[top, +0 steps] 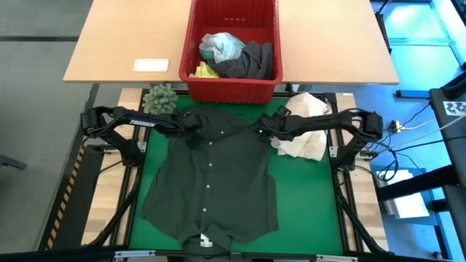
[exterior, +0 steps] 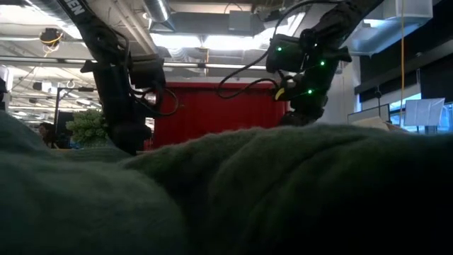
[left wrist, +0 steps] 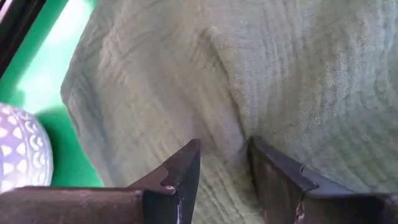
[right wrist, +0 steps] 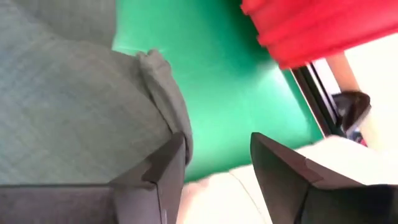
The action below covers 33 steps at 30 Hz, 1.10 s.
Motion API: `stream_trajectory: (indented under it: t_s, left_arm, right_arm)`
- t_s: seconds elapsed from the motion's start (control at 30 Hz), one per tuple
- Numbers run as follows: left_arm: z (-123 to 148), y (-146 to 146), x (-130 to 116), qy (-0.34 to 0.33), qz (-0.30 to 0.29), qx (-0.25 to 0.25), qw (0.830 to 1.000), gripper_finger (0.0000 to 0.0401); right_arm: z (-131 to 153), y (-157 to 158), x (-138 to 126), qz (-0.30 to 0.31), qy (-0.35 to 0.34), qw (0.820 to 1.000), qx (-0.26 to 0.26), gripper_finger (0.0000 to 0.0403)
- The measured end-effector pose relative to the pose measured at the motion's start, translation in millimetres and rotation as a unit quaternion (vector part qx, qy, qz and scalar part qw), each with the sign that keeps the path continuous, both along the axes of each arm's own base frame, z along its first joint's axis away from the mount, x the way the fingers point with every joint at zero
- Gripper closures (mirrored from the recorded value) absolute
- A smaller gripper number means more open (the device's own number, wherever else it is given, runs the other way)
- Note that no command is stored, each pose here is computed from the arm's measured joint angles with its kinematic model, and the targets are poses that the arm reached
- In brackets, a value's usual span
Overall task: Fold Laundry from Bin
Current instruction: Fold the dark green polo
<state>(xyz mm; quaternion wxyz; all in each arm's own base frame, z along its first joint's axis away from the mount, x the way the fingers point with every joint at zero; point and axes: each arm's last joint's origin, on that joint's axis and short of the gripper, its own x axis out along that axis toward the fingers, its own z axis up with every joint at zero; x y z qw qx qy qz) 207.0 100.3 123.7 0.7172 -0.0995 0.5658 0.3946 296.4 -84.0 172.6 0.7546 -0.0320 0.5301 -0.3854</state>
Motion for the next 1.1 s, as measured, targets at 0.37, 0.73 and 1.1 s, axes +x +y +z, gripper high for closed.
stream_trajectory:
  t_s: [0.37, 0.73, 1.1]
  left_arm:
    - [0.7, -2.3, -5.2, 0.01, 0.038, 0.008, 0.999, 0.0266]
    - [19.6, -7.0, -3.6, -0.045, 0.025, 0.038, 0.998, 0.0266]
    - [20.7, -18.4, 2.6, -0.056, -0.004, 0.03, 0.998, 0.0266]
  right_arm:
    - [22.2, 2.1, -10.7, -0.018, -0.03, 0.999, -0.004, 0.0221]
    - [37.7, 3.3, -4.2, 0.016, -0.108, 0.994, 0.02, 0.0221]
    - [4.6, -1.7, 4.0, 0.09, -0.198, 0.975, 0.055, 0.0221]
